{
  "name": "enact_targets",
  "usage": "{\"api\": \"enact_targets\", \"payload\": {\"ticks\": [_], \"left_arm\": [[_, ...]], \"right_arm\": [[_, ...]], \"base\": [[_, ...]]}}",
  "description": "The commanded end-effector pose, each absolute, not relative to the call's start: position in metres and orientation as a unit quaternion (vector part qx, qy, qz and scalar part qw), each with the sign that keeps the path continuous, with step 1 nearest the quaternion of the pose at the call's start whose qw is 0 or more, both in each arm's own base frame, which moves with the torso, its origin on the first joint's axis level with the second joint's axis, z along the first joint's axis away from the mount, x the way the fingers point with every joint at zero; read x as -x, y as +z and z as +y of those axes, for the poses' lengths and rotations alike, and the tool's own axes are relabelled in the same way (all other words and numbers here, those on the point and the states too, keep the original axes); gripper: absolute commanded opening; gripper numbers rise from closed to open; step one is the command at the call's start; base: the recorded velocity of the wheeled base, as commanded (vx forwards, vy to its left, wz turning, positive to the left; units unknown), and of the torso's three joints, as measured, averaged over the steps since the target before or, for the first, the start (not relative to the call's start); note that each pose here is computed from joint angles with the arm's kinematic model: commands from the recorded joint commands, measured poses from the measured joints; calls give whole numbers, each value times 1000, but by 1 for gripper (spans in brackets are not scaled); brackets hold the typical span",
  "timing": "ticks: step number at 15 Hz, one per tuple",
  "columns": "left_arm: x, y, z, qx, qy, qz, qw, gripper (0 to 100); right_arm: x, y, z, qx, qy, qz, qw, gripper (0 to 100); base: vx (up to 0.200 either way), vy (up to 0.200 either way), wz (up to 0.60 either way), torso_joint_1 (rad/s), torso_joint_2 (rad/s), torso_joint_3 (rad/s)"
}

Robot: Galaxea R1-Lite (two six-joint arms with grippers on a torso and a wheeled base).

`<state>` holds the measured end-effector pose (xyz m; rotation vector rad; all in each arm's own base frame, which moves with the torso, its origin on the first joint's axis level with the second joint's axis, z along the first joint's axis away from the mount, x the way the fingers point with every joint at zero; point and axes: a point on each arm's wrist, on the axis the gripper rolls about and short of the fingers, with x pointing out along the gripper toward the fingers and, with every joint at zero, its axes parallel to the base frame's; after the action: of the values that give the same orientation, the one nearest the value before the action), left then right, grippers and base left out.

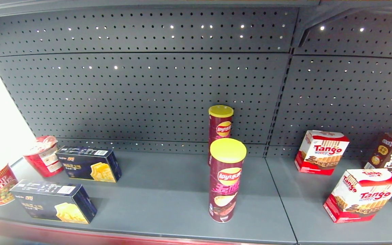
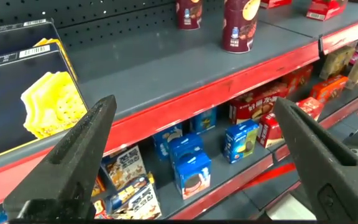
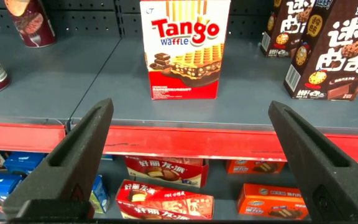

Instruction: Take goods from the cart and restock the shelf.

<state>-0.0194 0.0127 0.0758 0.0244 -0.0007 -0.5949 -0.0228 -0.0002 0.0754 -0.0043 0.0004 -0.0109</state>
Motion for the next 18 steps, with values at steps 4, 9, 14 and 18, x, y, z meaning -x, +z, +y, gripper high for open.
{"api": "enact_targets", "payload": {"ticks": [4, 9, 14, 18], "left_arm": [[19, 76, 13, -9, -295, -1, 956, 100], [19, 76, 13, -4, -293, 1, 956, 100], [19, 76, 13, -4, -293, 1, 956, 100], [19, 76, 13, 1, -286, 0, 958, 100]], "right_arm": [[23, 75, 0, 2, -5, 0, 1000, 100], [23, 75, 0, 2, -5, 0, 1000, 100], [23, 75, 0, 2, -5, 0, 1000, 100], [23, 75, 0, 2, -5, 0, 1000, 100]], "base": [[0, 0, 0, 0, 0, 0], [0, 0, 0, 0, 0, 0], [0, 0, 0, 0, 0, 0], [0, 0, 0, 0, 0, 0]]}}
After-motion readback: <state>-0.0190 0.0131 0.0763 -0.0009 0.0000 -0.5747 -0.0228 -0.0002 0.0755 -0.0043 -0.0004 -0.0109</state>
